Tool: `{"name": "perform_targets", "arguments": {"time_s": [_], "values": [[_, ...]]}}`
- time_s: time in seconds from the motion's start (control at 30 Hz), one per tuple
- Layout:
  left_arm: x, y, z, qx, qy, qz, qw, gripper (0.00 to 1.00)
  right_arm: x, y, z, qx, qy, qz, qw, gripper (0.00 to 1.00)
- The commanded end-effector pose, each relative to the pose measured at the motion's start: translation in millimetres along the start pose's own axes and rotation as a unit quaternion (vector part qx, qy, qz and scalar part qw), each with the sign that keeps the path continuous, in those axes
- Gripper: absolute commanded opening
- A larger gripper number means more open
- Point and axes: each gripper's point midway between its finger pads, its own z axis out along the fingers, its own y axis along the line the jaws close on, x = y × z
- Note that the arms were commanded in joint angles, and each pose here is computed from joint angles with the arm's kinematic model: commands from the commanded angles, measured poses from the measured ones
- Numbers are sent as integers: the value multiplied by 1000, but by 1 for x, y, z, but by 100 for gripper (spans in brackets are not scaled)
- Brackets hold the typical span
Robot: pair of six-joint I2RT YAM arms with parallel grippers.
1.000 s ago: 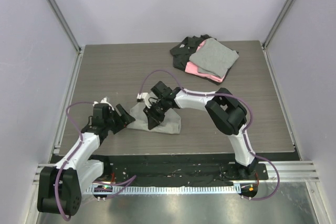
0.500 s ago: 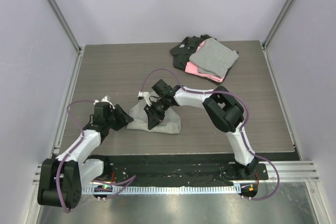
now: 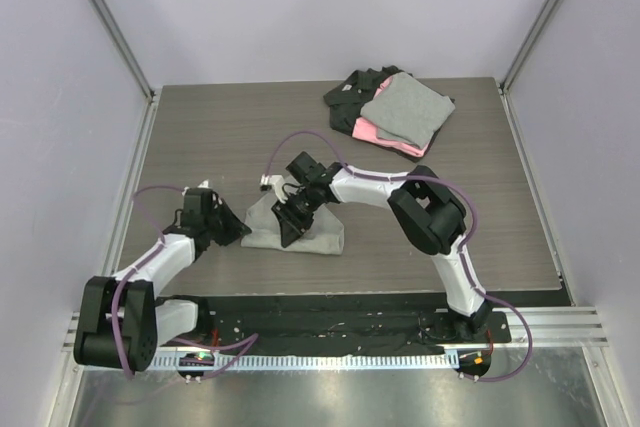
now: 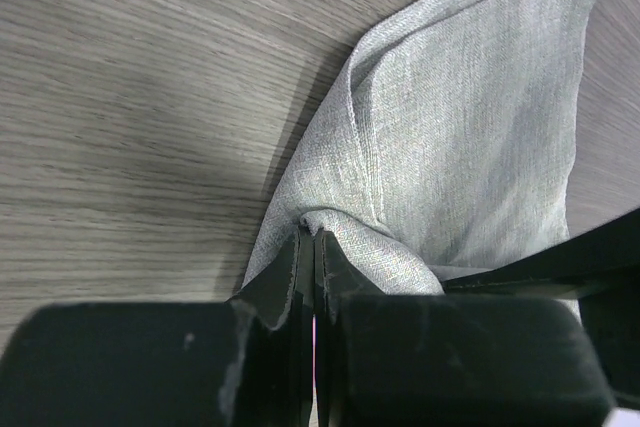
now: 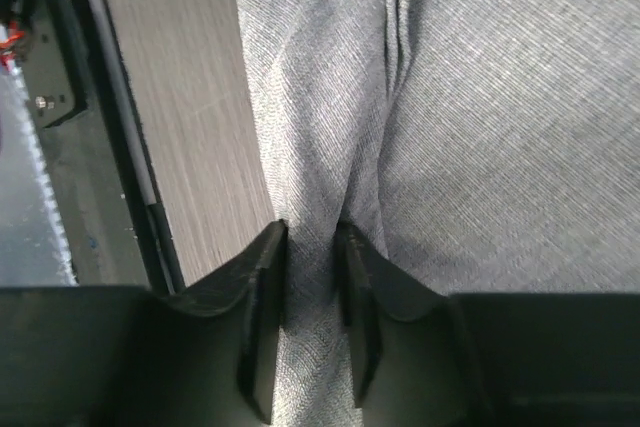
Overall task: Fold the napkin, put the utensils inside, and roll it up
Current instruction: Roll the napkin with the utensil
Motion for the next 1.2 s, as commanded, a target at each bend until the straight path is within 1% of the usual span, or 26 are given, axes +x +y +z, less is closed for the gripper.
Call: {"name": "perform_targets", "arguments": {"time_s": [0.0, 0.03, 0.13, 0.17, 0.23, 0.27, 0.3, 0.37, 0.4, 0.43, 0.5, 0.57, 0.67, 0.7, 0.77, 0.9, 1.0, 1.17], "values": [[-9, 5, 1, -28, -1, 14, 1000, 0, -2, -3, -27, 85, 15, -5, 996, 39], [-8, 5, 2, -28, 3, 14, 1000, 0, -5, 0, -30, 92, 12, -11, 996, 45], [-4, 5, 3, -31, 18, 11, 999, 0, -20, 12, -43, 124, -2, -41, 991, 55], [-5, 4, 3, -30, 20, 10, 999, 0, -22, 15, -44, 133, -3, -51, 990, 57], [-3, 5, 4, -35, 29, 8, 999, 0, -28, 20, -49, 179, -5, -90, 980, 61], [-4, 3, 4, -33, 30, 8, 999, 0, -28, 19, -49, 202, -3, -105, 974, 65], [-2, 4, 4, -35, 34, 7, 999, 0, -34, 22, -47, 242, -10, -135, 961, 67], [-3, 3, 4, -38, 39, 5, 999, 0, -32, 25, -48, 282, -11, -176, 943, 69], [-1, 4, 3, -42, 43, 4, 998, 0, -41, 19, -55, 327, -24, -191, 925, 69], [-3, 3, 3, -43, 44, 6, 998, 0, -35, 25, -47, 333, -20, -208, 920, 69], [-3, 5, 4, -49, 49, 4, 998, 0, -43, 29, -48, 353, -38, -238, 904, 70], [-2, 5, 4, -54, 55, 4, 997, 0, -41, 32, -44, 370, -37, -264, 890, 70], [-3, 4, 5, -57, 61, 3, 997, 0, -36, 33, -33, 364, -25, -280, 888, 69], [-3, 3, 5, -55, 62, 3, 997, 0, -35, 31, -31, 364, -21, -281, 888, 65], [-3, 2, 5, -53, 64, 4, 997, 0, -30, 23, -26, 373, -7, -283, 884, 64], [-5, -1, 5, -49, 65, 6, 997, 0, -27, 15, -22, 381, 2, -290, 878, 63], [-6, -2, 5, -48, 66, 6, 997, 0, -21, 11, -16, 378, 14, -293, 878, 62], [-5, -3, 5, -46, 70, 7, 997, 0, -14, 5, -8, 370, 25, -290, 882, 57]]}}
